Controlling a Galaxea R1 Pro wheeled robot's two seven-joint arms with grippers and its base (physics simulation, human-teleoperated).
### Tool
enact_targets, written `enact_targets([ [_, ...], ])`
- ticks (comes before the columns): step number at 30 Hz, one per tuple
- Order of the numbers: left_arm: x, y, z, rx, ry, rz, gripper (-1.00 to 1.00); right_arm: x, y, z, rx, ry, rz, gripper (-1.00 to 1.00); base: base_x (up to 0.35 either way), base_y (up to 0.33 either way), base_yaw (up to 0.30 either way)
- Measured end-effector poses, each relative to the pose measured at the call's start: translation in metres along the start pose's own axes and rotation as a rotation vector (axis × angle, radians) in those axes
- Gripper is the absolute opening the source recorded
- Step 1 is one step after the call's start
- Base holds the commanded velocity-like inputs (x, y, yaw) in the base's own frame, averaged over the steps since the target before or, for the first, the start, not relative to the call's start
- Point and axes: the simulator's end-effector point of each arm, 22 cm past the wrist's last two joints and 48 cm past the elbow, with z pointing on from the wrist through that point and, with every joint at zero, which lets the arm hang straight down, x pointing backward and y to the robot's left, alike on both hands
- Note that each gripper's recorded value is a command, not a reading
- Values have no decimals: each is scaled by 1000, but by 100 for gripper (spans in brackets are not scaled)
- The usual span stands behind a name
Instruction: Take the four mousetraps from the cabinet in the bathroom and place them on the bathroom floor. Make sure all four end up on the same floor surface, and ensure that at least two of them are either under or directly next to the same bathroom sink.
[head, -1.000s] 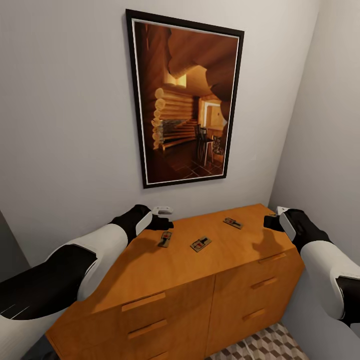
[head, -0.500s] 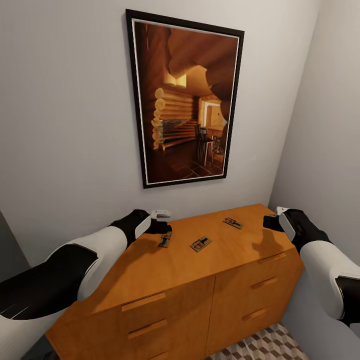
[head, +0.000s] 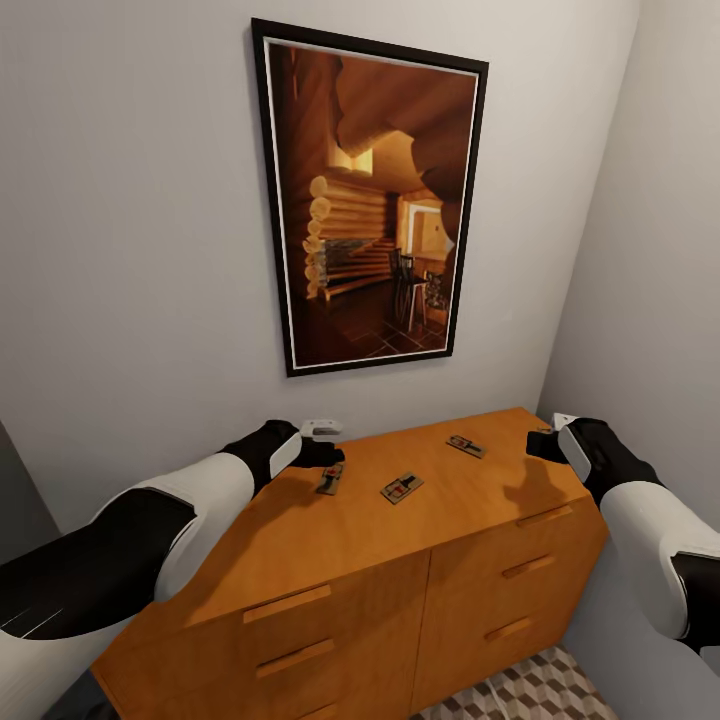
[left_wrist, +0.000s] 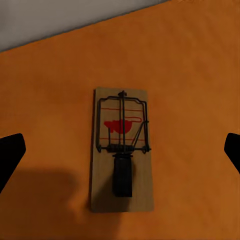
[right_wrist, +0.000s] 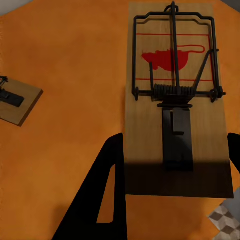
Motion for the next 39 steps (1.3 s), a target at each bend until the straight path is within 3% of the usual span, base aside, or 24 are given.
enact_targets([
  [14,7,3,3,-5,7,-9,100,3,-8,3,36,-2,-48,-100,0,0,0],
  [24,11,2,8,7,-26,-40,100,7,-10,6,39,-1,-50,-100,0,0,0],
  [39,20,3,11,8,-21,-49,100,7,-10,6,38,-1,-49,-100,0,0,0],
])
